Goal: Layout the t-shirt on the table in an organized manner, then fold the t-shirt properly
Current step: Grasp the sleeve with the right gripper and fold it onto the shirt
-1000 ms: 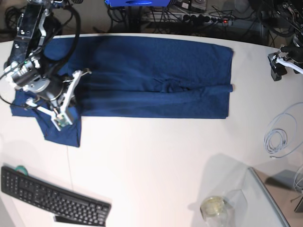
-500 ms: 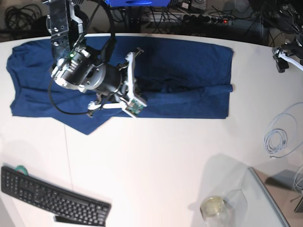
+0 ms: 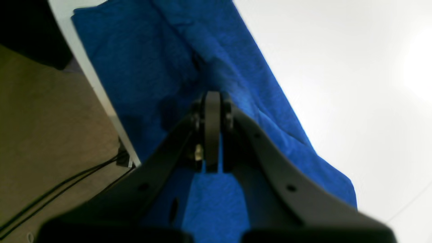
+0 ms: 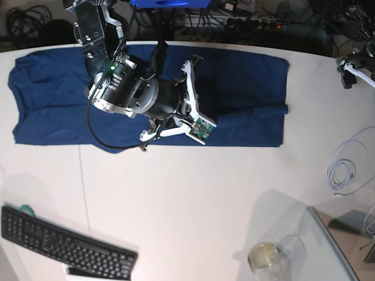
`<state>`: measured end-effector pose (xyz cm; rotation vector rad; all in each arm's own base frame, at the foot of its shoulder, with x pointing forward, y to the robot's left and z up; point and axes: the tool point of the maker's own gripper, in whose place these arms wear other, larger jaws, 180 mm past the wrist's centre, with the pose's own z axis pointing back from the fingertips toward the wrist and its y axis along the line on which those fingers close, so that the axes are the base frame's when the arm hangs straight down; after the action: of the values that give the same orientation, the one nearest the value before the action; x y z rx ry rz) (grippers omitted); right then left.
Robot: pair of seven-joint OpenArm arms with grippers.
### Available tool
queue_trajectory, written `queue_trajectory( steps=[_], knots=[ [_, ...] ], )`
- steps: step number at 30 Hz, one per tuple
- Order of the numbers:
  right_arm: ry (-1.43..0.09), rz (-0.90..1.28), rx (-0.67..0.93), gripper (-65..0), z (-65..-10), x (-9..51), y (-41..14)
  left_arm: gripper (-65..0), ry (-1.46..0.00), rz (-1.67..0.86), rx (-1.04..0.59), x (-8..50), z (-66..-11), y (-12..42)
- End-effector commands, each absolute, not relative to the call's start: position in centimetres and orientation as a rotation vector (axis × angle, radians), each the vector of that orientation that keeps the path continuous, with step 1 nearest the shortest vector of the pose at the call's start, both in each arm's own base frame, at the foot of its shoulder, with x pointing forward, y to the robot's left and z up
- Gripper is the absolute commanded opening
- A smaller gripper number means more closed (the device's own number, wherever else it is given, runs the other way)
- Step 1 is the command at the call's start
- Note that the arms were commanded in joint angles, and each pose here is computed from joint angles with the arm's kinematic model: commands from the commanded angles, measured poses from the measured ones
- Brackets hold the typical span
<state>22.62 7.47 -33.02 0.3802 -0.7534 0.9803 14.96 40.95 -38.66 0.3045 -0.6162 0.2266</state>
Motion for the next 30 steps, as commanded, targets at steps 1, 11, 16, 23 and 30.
queue_trajectory(
  steps=[1, 11, 16, 23, 30],
  knots=[
    [-0.818, 0.980, 0.409, -64.8, -31.3, 23.3, 8.4, -10.9, -0.654, 0.219, 0.329, 15.5, -37.4, 41.7],
    [-0.852, 0.982, 0.441, -64.8, -30.9, 23.4, 9.2, -10.9, -0.653, 0.219, 0.327, 15.5, -37.5, 41.6],
    [-0.826, 1.020, 0.479, -64.8, -31.2, 21.6, 10.5, -10.9, -0.653, 0.219, 0.327, 15.5, -37.5, 41.6],
    [-0.799, 1.048, 0.525, -64.8, -31.7, 19.6, 11.8, -10.9, -0.653, 0.219, 0.327, 15.5, -37.5, 41.6],
    [-0.790, 1.049, 0.515, -64.8, -32.1, 20.2, 11.7, -10.9, -0.655, 0.219, 0.327, 15.6, -37.5, 41.6]
  ],
)
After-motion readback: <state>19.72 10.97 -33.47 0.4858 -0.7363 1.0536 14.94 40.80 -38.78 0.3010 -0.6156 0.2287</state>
